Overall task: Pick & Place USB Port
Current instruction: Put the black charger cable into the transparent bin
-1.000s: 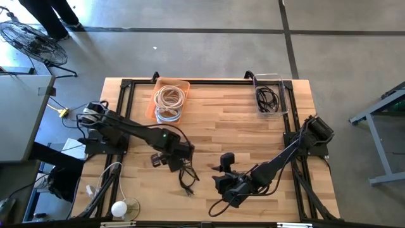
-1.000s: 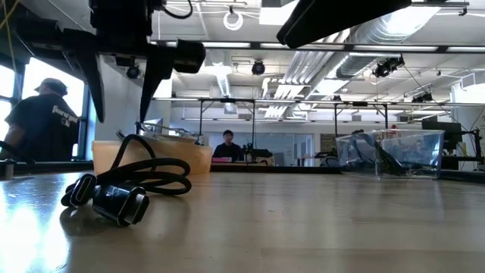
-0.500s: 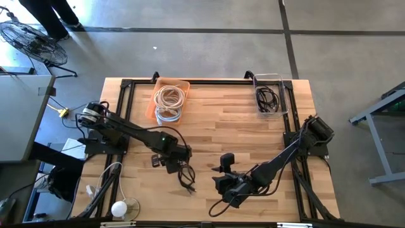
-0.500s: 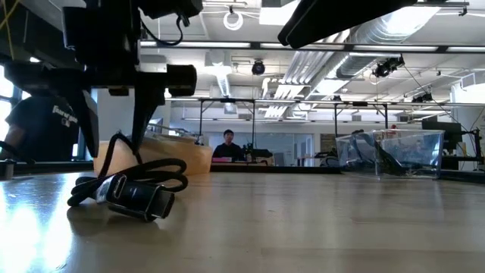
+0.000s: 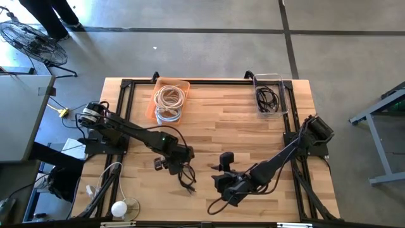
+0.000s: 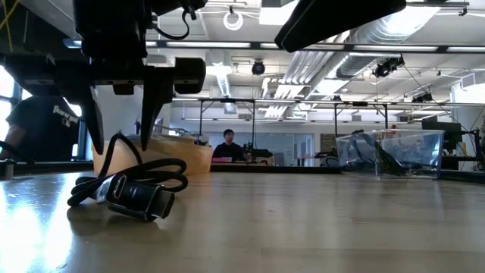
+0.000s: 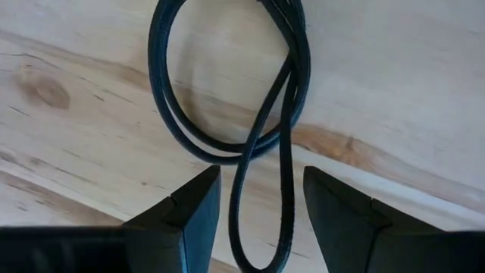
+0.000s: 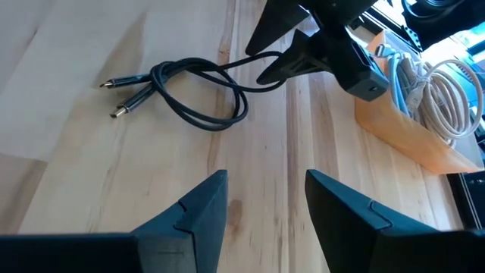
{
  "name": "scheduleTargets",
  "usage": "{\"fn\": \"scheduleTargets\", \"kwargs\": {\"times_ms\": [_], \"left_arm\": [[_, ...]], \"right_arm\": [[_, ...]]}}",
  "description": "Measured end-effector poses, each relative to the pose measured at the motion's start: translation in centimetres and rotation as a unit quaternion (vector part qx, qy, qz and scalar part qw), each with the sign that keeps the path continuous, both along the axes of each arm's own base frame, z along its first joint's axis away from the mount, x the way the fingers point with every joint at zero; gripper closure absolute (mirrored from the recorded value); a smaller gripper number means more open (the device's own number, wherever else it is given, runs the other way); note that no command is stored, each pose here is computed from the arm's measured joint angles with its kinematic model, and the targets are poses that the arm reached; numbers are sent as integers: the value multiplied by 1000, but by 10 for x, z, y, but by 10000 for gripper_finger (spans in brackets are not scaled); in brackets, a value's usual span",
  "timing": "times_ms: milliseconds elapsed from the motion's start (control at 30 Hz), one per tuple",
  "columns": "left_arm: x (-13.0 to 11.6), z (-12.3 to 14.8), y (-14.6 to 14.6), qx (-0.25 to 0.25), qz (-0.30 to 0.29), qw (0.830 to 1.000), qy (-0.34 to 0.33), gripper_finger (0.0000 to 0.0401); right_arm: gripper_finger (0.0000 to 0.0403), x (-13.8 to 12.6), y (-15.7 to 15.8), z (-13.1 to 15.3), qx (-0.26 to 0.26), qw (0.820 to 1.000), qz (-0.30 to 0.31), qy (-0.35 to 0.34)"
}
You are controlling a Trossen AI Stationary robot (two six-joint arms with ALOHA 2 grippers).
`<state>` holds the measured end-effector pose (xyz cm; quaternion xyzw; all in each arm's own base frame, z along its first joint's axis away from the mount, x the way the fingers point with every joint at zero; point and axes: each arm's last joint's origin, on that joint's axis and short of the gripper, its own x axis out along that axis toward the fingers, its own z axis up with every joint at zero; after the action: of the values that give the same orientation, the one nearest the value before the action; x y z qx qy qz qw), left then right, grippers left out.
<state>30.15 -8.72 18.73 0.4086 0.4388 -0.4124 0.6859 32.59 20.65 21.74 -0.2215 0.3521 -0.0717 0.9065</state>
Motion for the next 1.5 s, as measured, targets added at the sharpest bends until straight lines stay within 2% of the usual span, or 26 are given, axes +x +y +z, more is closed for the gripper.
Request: {"fn": "scheduleTargets", "kwargs": {"times_ms": [167,433,700,800,900,1133,1300,1500], "left_arm": [[0,-2,0,-3,4,1000,-1,217],[-8,-17,4,19,11,1000,8,217],[-7,-22,3,-2,7,1000,-13,220],[-7,-22,2,-12,3,1000,-8,238],[-7,-23,2,-16,12,1000,-7,273],[-4,-22,2,-12,30,999,-23,389],[-3,-21,2,-20,29,999,-30,381],[3,-18,0,-38,30,997,-57,394]], "right_arm": [[233,0,0,0,3,1000,-2,-1],[233,0,0,0,3,1000,-2,-1],[233,0,0,0,2,1000,-1,-1],[233,0,0,0,2,1000,-2,-2],[233,0,1,0,4,1000,-1,-4],[233,0,1,0,4,1000,-2,-4],[233,0,1,0,5,1000,-2,-4],[233,1,1,1,3,1000,2,-10]]}}
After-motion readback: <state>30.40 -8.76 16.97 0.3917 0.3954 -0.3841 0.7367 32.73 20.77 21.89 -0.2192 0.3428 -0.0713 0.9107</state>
